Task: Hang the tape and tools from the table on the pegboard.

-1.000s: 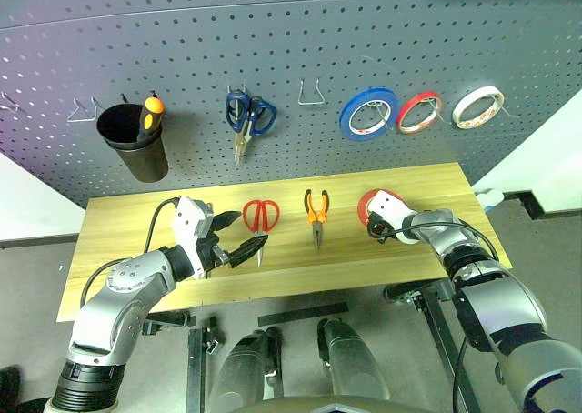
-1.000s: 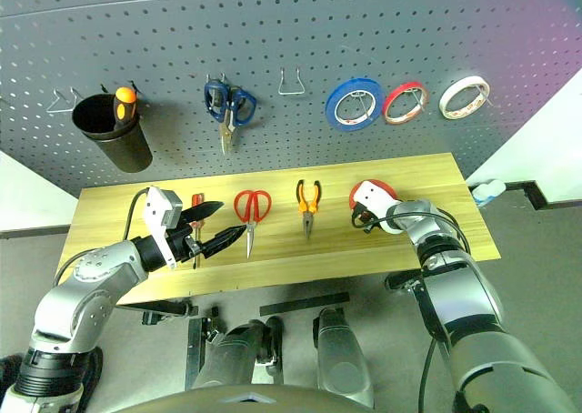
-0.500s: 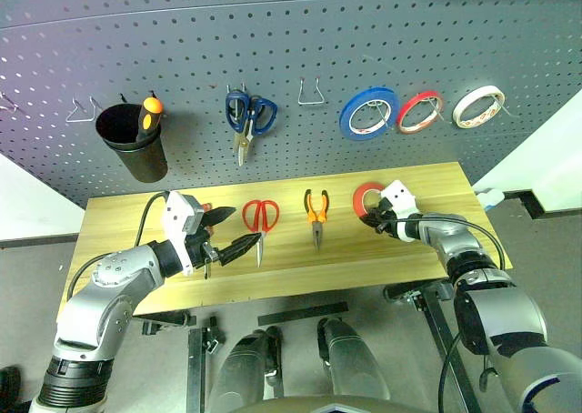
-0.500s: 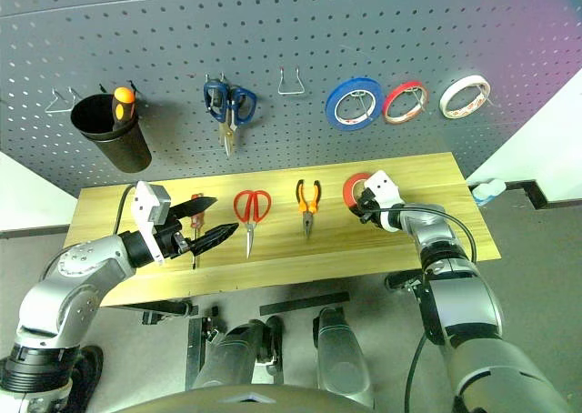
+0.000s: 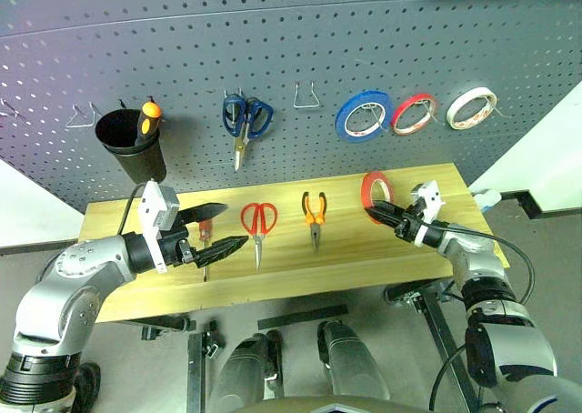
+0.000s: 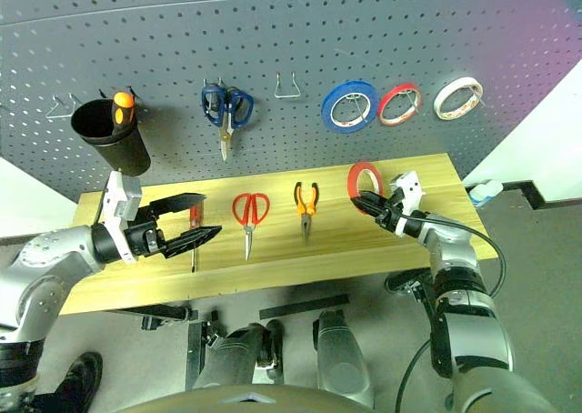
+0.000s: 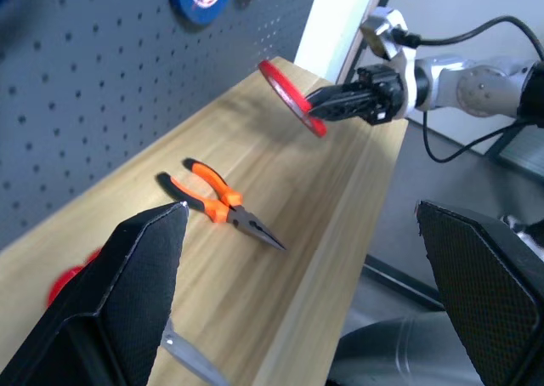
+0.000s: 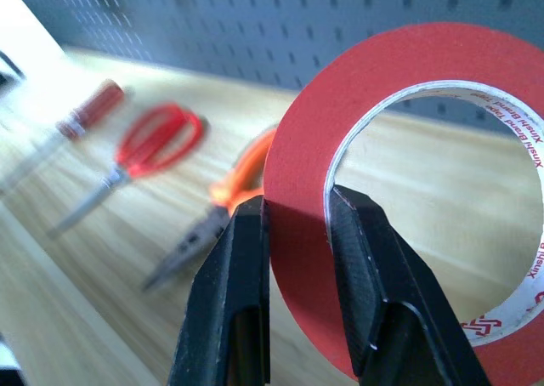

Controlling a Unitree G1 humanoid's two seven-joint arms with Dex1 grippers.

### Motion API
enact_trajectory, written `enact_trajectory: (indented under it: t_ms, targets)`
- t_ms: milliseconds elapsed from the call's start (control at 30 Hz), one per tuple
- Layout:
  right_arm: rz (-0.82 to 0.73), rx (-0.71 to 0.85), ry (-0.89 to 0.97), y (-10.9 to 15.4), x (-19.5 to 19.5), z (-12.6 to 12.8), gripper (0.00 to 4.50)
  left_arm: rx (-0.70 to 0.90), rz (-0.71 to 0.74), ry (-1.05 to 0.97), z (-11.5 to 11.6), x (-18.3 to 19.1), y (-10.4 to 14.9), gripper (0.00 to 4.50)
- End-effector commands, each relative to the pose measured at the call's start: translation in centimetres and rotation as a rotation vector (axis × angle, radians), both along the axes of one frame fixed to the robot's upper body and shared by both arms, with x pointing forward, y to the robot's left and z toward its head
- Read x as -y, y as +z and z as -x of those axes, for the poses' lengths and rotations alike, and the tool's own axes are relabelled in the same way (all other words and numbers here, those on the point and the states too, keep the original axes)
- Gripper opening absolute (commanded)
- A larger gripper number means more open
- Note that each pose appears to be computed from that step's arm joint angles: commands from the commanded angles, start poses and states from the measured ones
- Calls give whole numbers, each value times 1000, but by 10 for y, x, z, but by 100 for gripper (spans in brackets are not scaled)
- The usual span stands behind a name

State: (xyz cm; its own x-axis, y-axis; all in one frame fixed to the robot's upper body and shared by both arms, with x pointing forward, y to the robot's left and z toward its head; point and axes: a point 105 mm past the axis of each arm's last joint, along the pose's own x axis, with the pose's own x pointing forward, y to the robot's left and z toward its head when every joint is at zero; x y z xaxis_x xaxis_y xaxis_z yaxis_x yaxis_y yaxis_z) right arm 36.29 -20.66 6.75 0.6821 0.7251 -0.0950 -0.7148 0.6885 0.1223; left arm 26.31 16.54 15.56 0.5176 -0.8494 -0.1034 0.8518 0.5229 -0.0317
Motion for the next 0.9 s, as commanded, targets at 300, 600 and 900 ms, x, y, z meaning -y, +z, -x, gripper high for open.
enact_trajectory:
  t_ms: [300,600,900]
  targets:
    - [-62,177,-105,40,34,10,67,85,16,-26,-12,2,22,450]
    - [-49,253,-232,58,59,9,67,98,15,-51,-22,5,25,450]
    - [-49,343,-227,82,48,-3,67,104,21,-69,-24,10,27,450]
